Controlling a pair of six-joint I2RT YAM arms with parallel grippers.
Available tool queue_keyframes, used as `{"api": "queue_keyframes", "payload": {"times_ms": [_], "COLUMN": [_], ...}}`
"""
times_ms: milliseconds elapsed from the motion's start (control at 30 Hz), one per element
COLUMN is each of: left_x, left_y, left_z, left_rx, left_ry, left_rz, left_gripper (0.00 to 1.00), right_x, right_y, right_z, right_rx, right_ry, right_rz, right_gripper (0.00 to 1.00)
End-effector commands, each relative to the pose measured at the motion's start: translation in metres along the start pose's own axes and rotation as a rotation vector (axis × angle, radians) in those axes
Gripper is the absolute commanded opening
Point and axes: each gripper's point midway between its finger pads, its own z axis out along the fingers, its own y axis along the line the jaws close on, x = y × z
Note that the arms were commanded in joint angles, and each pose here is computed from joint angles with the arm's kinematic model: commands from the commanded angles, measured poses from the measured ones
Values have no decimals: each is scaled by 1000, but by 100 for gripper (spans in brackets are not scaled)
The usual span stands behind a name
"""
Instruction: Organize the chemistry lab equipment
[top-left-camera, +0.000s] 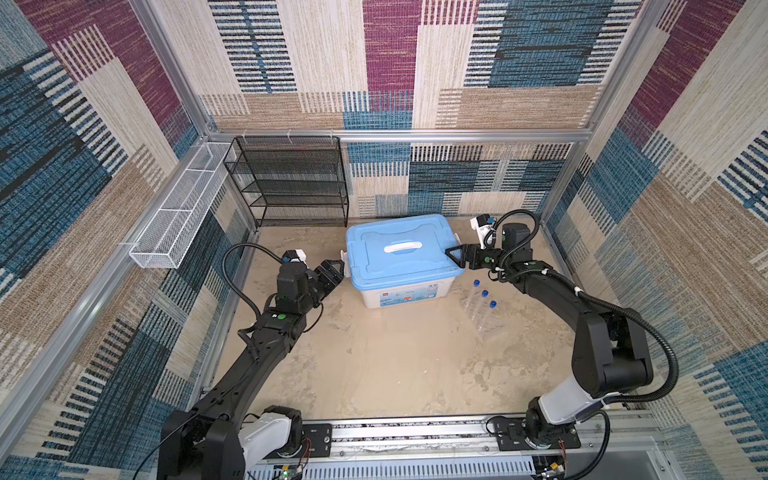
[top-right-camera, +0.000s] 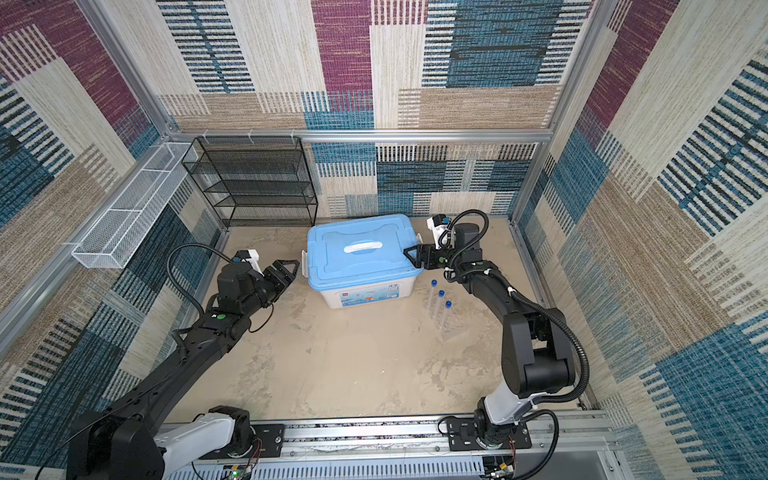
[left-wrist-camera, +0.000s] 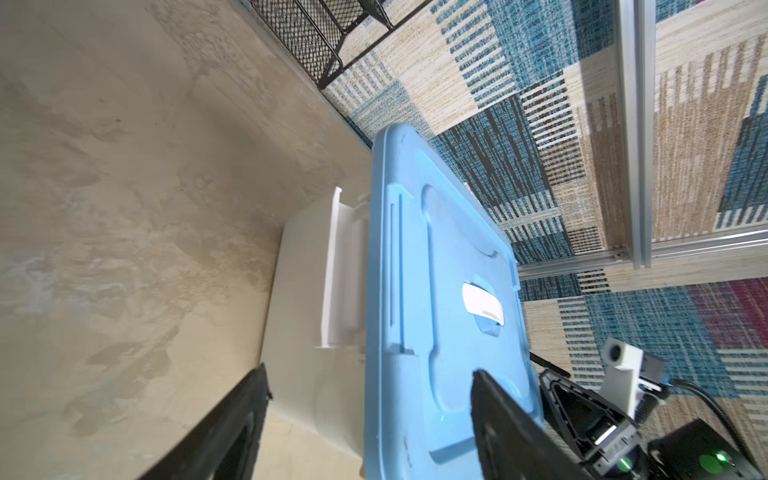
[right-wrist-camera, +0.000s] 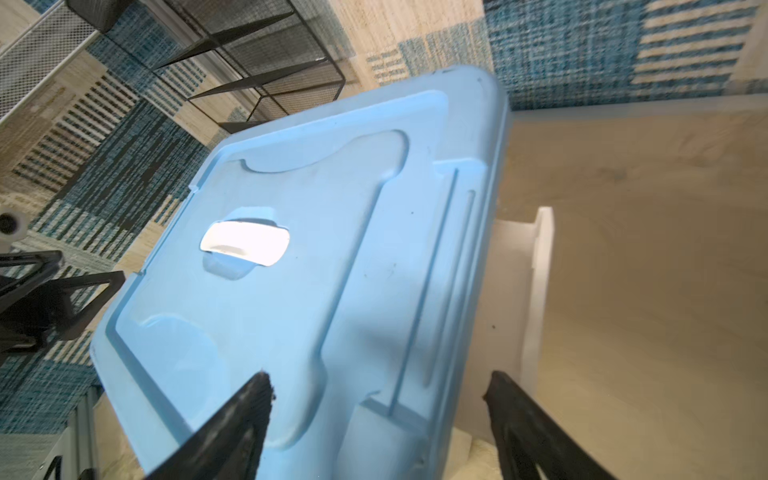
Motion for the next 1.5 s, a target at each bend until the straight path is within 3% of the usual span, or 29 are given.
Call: {"api": "queue_keyframes", "payload": {"times_ms": [0,600,767,933,1033,1467], "left_x": [6,21,23,19,15,14], "left_y": [5,-18,-18,-14,-18,-41], "left_z": [0,73,81,81,76,71], "left_rx": [-19,206,205,155,138,114], "left_ry": [57,244,264,259,245,234], "left_rz": [87,29,29,42,62,150], "left_gripper": [84,86,78,58,53,47], "right_x": [-18,-15,-11,-3,1,-2], "right_y": [-9,-17,-20,-24,-25,-19], "right_z": [-5,3,9,13,14,15], "right_rx": [46,-85,-97,-96,-89,-75], "right_ry": [-58,-41,-25,-2,6,3], "right_rz": [-21,35,51,74,78,54], "right_gripper": [90,97,97,93,91,89]}}
